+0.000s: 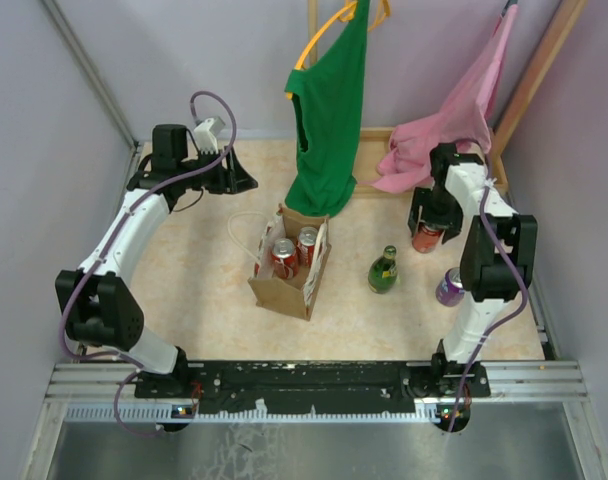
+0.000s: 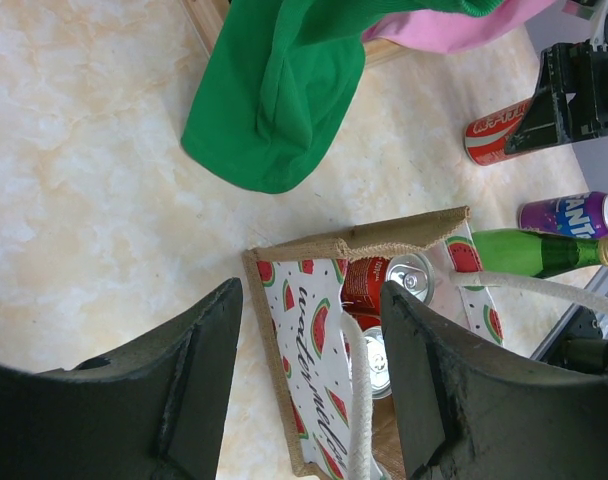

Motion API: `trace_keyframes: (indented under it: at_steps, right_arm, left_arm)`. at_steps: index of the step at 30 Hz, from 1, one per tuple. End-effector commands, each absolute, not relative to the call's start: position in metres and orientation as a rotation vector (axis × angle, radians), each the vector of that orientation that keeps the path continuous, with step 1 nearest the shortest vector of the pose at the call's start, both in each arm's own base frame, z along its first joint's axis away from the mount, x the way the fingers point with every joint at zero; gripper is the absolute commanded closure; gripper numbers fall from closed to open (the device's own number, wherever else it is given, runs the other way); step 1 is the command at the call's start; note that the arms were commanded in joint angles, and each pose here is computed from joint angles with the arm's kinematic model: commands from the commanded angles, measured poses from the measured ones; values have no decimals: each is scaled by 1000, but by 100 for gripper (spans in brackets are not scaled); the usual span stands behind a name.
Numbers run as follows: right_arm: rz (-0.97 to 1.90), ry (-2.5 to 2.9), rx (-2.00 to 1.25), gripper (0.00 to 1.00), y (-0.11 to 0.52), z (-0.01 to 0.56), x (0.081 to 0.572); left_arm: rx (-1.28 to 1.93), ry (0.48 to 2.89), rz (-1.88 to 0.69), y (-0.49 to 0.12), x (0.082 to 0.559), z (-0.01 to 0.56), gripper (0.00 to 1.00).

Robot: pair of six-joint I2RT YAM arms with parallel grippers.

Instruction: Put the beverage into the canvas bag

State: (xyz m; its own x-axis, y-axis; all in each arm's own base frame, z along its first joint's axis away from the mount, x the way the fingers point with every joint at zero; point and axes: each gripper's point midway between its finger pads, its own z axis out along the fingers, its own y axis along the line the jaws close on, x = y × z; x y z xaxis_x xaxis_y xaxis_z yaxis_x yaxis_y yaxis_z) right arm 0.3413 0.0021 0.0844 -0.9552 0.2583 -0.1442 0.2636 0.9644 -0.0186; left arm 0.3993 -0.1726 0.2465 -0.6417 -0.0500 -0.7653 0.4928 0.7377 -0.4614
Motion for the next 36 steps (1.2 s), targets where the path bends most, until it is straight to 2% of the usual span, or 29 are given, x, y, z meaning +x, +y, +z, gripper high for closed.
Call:
trace_keyframes:
  at_steps: [1, 5, 7, 10, 14, 18, 23, 36]
  right_arm:
    - [-77, 2851, 408, 25, -6, 122, 355]
    - [-91, 2836, 415, 28, -7, 126, 358]
    - [-91, 2835, 417, 34, -7, 125, 358]
    - [-73, 2827, 419, 49, -5, 123, 359]
    - [-24, 2830, 420, 79, 1, 122, 357]
    - [75, 2817, 414, 96, 13, 132, 352]
    - [247, 2737, 386, 99, 43, 163, 352]
    - [865, 2233, 282, 100, 135, 318, 375]
  left_arm:
    - [362, 2091, -856, -174, 403, 252, 37]
    - [361, 2088, -857, -174, 404, 253, 37]
    - [361, 2087, -855, -174, 404, 254, 37]
    - [361, 2089, -857, -174, 404, 253, 37]
    - [361, 2089, -859, -174, 404, 253, 37]
    - [363, 2089, -858, -174, 404, 253, 37]
    - [363, 2093, -863, -174, 404, 251, 37]
    - [363, 2092, -880, -177, 407, 254, 37]
